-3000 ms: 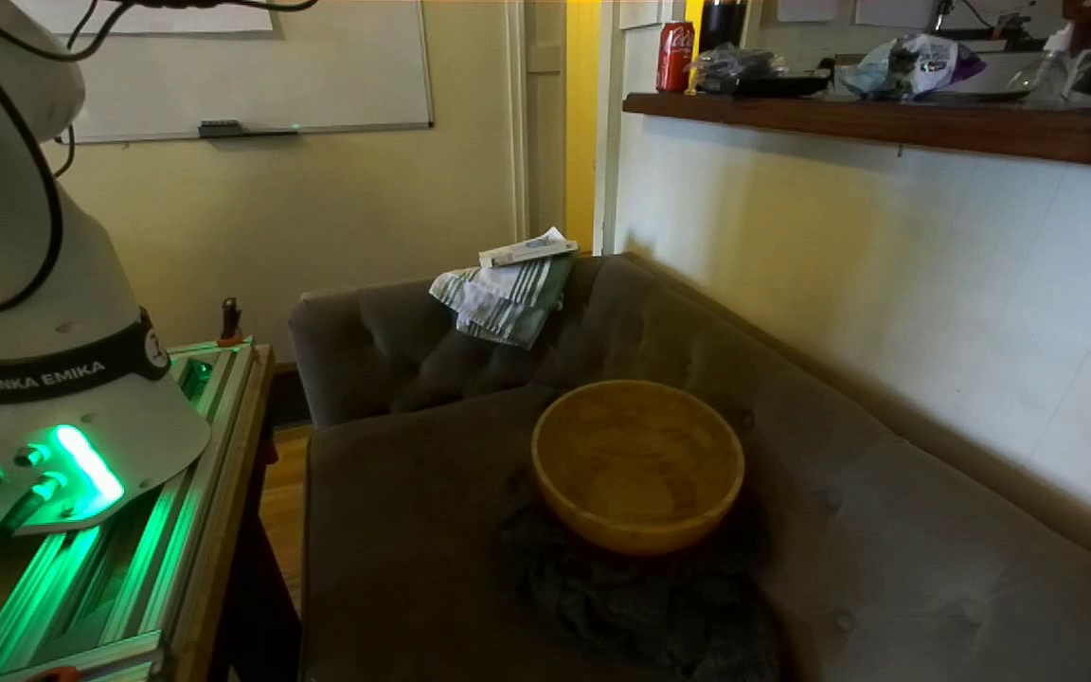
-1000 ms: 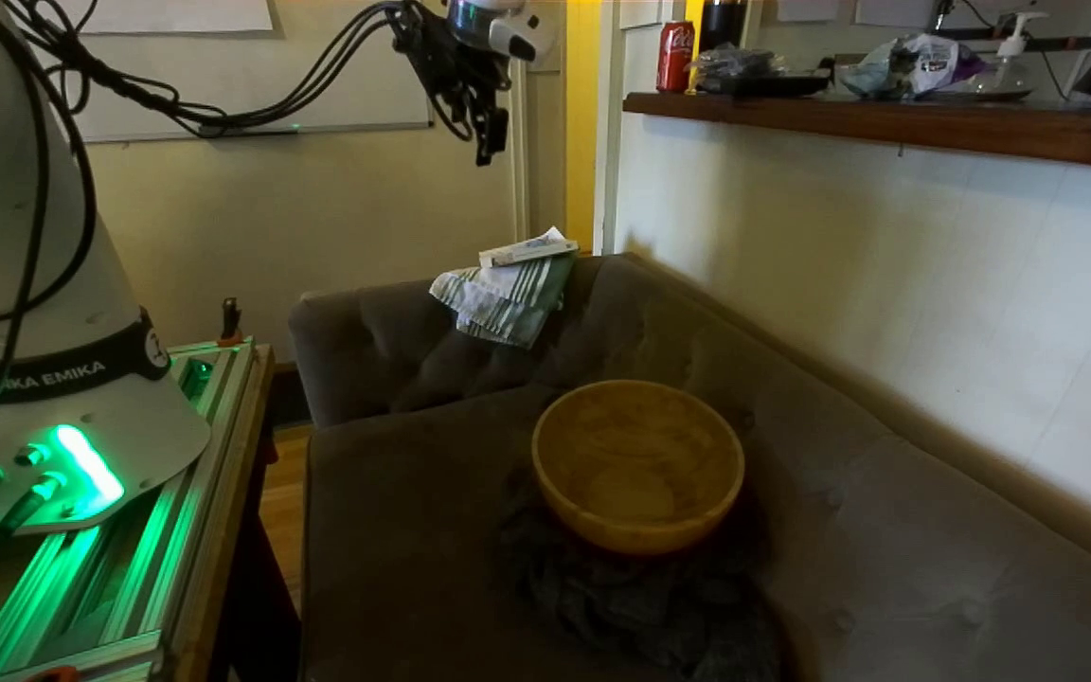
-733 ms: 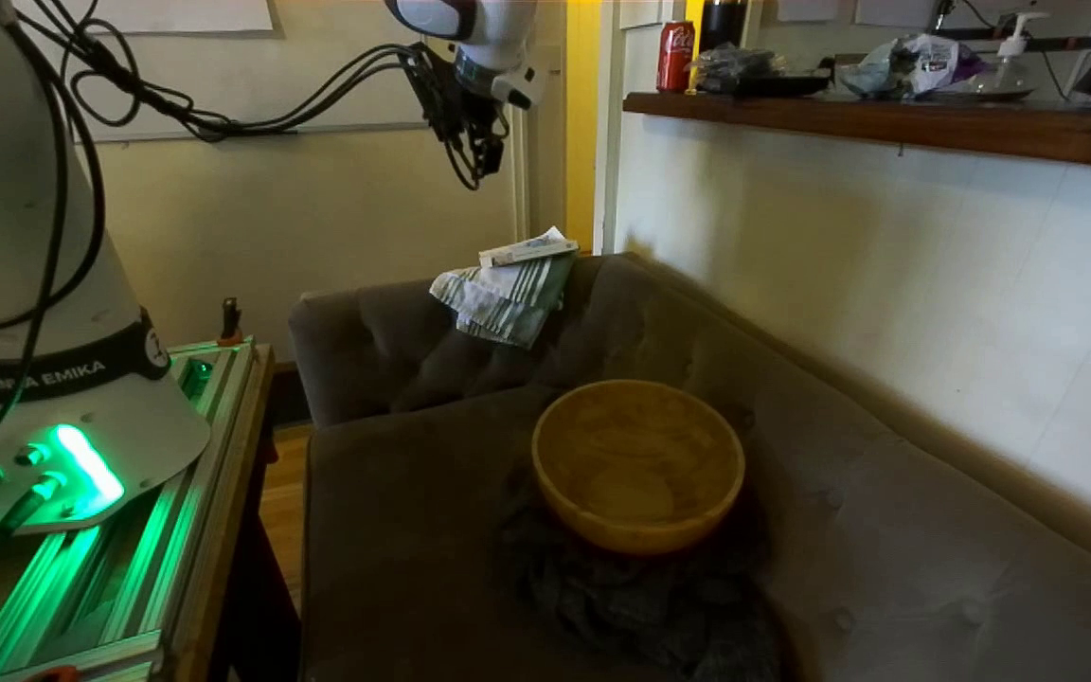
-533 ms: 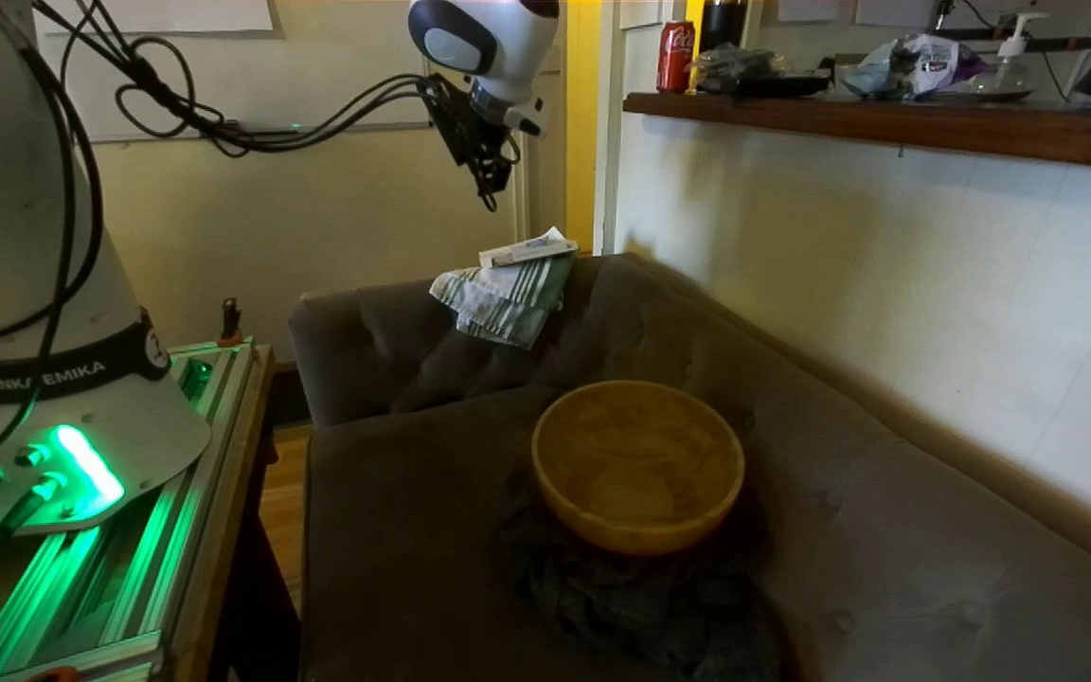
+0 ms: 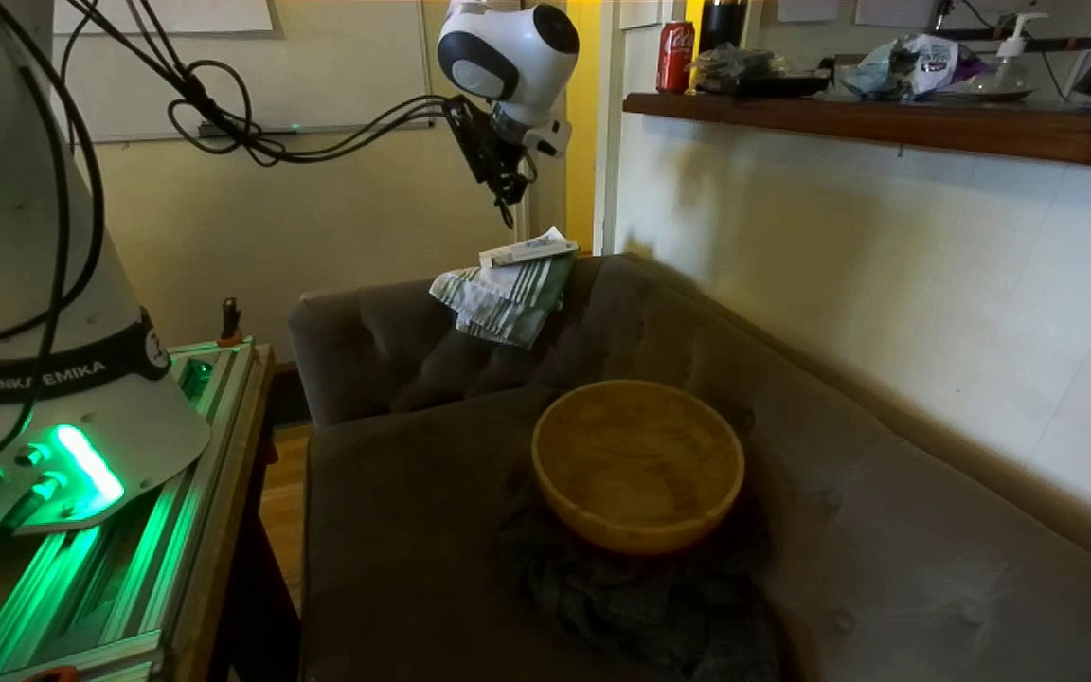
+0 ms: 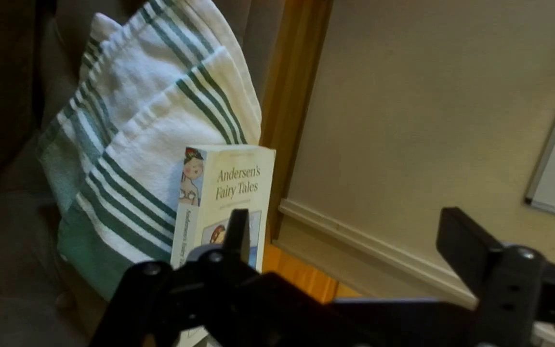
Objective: Put the book inside the bowl
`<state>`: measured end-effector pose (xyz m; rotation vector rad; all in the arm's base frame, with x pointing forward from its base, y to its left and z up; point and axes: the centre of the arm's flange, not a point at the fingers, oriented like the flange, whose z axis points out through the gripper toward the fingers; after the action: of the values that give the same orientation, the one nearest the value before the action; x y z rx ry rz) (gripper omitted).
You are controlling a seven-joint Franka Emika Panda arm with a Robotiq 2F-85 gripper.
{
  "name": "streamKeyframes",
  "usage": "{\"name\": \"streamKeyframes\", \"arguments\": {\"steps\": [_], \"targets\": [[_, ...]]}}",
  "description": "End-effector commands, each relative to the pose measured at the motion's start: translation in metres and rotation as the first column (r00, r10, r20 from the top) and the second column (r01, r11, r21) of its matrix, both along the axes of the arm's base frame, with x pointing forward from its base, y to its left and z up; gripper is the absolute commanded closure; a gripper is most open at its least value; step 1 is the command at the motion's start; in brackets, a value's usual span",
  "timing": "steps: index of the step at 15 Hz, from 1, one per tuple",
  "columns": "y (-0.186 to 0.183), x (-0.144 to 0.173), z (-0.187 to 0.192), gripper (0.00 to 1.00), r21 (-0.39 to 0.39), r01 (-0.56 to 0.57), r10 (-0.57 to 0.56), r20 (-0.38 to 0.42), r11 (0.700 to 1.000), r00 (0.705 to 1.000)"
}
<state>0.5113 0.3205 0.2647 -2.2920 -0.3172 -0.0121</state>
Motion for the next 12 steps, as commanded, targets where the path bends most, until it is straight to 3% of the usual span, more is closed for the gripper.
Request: {"name": "streamKeyframes", "arguments": {"steps": [1,3,7,12], "targets": [[0.013,0.021,-0.032,0.0,0.125,0.143,-0.145,0.015,0.982,0.989],[0.013,0.034,-0.052,0.0,0.129,0.18,-0.182,0.009,0.975,0.983],[0.019,0.053,-0.09,0.0,0.056,0.202,-0.203,0.021,0.978,0.979],[0.051,0.063,-0.138,0.0,0.03,0.109,-0.108,-0.035,0.994,0.993]]}}
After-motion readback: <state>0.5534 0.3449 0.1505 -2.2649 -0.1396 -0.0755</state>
